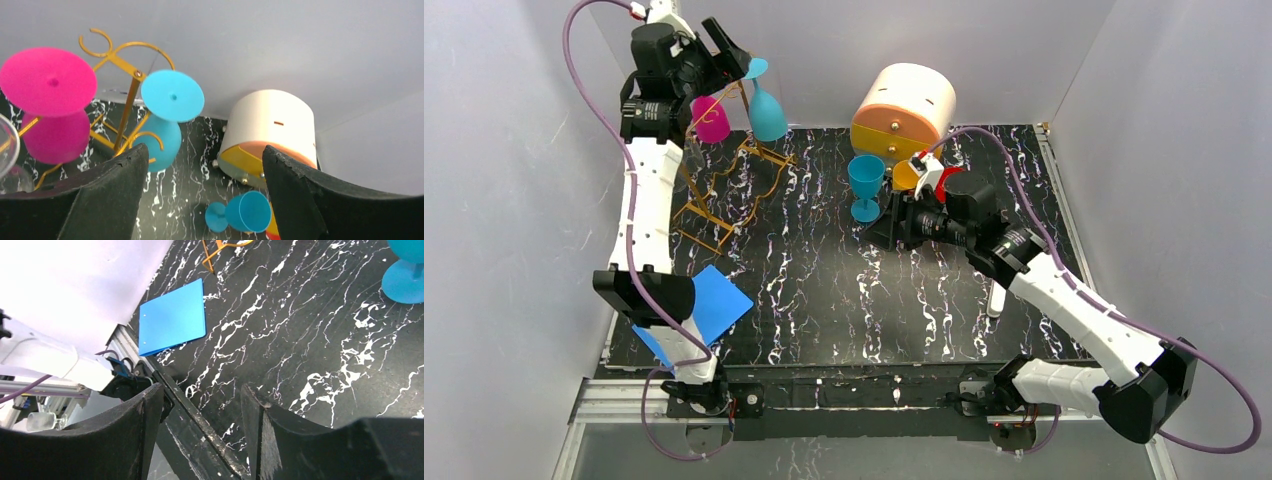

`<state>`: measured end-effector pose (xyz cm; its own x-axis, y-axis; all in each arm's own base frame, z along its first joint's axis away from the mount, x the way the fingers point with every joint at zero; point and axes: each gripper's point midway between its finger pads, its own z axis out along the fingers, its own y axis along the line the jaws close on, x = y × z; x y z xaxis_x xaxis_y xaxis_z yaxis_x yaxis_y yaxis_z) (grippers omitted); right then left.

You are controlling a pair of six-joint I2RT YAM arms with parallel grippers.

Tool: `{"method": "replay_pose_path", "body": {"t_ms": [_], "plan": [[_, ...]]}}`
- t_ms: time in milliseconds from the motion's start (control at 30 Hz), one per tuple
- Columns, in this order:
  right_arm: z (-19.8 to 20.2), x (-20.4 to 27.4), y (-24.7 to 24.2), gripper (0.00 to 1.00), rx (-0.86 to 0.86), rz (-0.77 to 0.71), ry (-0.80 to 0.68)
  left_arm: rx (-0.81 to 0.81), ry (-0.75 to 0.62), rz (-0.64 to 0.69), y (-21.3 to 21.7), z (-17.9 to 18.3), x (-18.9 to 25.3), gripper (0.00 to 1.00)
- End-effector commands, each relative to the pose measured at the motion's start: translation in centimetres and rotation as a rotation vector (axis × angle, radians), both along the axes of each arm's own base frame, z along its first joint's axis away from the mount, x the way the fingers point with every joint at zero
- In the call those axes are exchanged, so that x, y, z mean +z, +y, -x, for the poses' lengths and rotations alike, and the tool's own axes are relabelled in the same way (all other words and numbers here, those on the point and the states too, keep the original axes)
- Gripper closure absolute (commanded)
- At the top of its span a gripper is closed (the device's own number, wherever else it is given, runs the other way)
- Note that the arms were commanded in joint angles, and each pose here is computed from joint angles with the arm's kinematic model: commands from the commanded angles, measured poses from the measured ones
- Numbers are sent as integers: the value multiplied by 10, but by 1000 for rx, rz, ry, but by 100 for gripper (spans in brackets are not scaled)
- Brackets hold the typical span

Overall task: Take the wine glass off the wine glass rack
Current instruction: Pick up the wine glass from the wine rack.

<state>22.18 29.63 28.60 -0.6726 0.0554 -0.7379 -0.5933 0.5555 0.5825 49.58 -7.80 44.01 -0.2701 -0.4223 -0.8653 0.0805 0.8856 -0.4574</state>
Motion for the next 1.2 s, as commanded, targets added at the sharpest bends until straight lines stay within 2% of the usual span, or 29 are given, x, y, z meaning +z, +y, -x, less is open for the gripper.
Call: {"method": "replay_pose_path", "body": {"t_ms": [0,200,400,567,867,1067,1167], "plan": [[9,19,0,34,5,-69,3,-34,-59,47,3,-21,15,20],[8,13,-7,34,-33,-29,38,-13,9,41,13,-52,-18,21],[11,8,-11,34,-46,-27,44,3,42,30,21,-68,-40,21],[1,-5,-19,34,-106,63,69,8,61,25,25,-75,-51,21],[4,-18,-12,34,-85,80,150,29,69,104,42,-87,-60,31],[4,-25,-10,34,-92,89,195,-46,76,220,26,-97,-66,43],[6,-27,-8,34,-86,81,215,-86,79,262,17,-97,-67,44]]}}
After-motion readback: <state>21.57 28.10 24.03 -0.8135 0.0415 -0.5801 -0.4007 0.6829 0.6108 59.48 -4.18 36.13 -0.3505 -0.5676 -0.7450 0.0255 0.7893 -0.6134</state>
